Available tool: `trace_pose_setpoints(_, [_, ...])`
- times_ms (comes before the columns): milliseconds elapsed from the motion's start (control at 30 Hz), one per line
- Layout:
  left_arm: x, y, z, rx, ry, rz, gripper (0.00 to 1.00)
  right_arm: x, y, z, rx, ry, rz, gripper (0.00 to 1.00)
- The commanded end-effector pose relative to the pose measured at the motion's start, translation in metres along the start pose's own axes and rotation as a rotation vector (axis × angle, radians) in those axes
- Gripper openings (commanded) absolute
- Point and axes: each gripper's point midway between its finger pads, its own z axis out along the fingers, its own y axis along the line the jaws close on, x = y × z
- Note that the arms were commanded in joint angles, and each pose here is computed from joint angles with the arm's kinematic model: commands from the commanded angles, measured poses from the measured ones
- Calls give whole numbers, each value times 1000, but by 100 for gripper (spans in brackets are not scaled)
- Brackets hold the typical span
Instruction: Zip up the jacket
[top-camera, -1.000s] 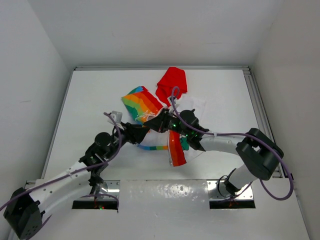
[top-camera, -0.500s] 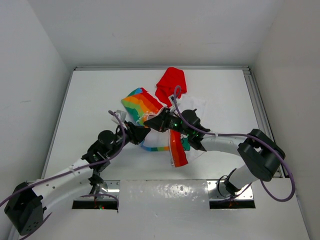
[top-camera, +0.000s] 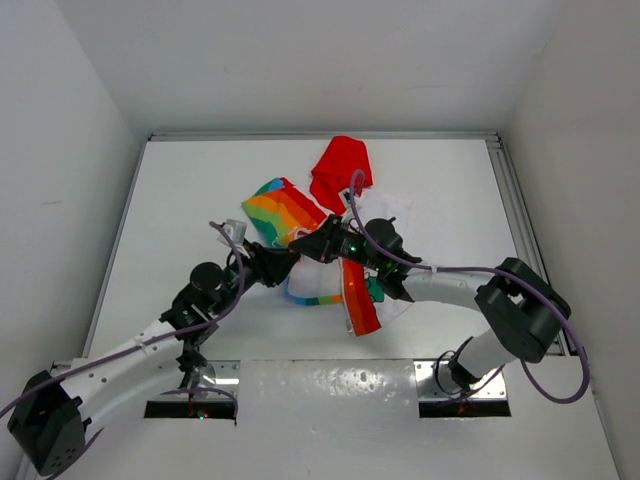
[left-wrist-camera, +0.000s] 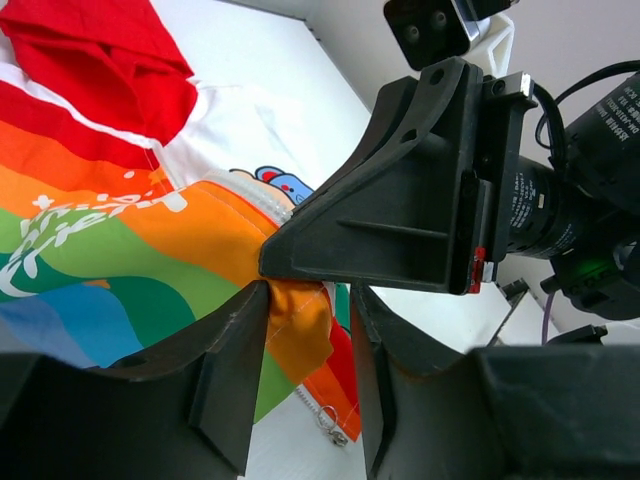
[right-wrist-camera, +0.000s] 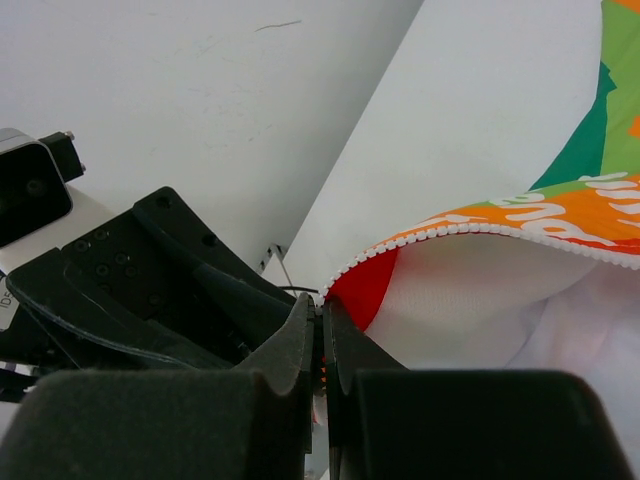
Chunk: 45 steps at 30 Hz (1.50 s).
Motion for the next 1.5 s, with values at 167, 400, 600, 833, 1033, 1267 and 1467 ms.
trace_pose_setpoints(167, [-6, -5, 1, 23, -29, 5, 31, -16, 25, -3, -89, -43, -19, 0])
trace_pose_setpoints(400, [-2, -3, 7, 18, -11, 6, 21, -16, 26, -5, -93, -42, -20, 0])
trace_pose_setpoints(600, [-6, -2, 5, 3, -27, 6, 0, -15, 25, -5, -91, -43, -21, 0])
trace_pose_setpoints(833, [-13, -6, -1, 16, -50, 17, 0, -16, 16, -5, -56, -47, -10, 0])
trace_pose_setpoints(1033, [-22, 2, -3, -51, -71, 19, 0, -14, -5, -15, 82, -16, -65, 66])
trace_pose_setpoints(1267, [-18, 3, -4, -73, -22, -3, 0, -4, -61, -91, 433, 8, -237, 82])
trace_pose_setpoints(1467, [-17, -7, -5, -55, 27, -18, 0, 59, -99, -166, 630, 268, -223, 0])
